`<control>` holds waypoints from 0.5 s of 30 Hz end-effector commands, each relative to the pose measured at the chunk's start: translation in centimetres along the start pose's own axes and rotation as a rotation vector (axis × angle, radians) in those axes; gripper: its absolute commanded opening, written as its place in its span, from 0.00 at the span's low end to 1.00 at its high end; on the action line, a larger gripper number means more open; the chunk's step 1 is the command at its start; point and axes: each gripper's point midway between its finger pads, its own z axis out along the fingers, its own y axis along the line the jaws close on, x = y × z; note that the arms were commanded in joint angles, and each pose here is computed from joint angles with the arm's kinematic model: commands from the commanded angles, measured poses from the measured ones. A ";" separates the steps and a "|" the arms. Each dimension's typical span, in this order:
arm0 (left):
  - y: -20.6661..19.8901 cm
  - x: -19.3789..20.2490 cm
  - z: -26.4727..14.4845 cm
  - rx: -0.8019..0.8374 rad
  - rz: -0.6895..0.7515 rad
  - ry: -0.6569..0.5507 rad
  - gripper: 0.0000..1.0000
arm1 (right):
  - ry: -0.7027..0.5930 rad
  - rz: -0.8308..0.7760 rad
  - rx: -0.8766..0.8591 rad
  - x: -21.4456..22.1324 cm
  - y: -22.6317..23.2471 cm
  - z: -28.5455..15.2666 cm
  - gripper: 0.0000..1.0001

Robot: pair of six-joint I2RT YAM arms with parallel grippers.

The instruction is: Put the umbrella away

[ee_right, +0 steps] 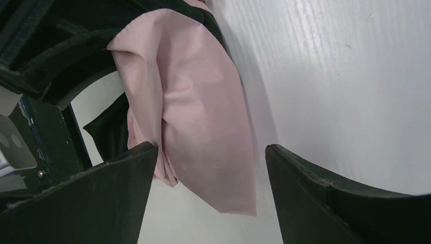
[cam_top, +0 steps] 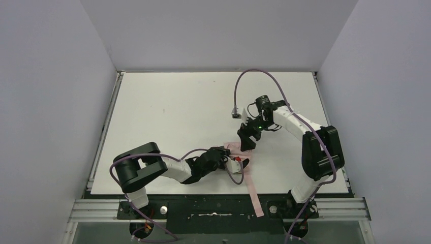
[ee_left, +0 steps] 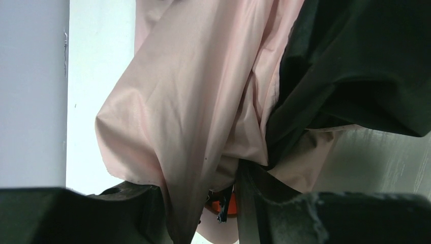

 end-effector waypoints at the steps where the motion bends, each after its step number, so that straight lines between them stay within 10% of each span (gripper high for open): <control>1: -3.0 2.6 -0.3 0.095 0.053 0.076 0.00 | 0.012 -0.072 -0.010 0.4 0.1 1.1 0.80; 15: -0.6 2.4 -0.1 -0.021 -0.024 0.107 0.00 | 0.227 -0.046 -0.077 6.1 1.1 5.3 0.56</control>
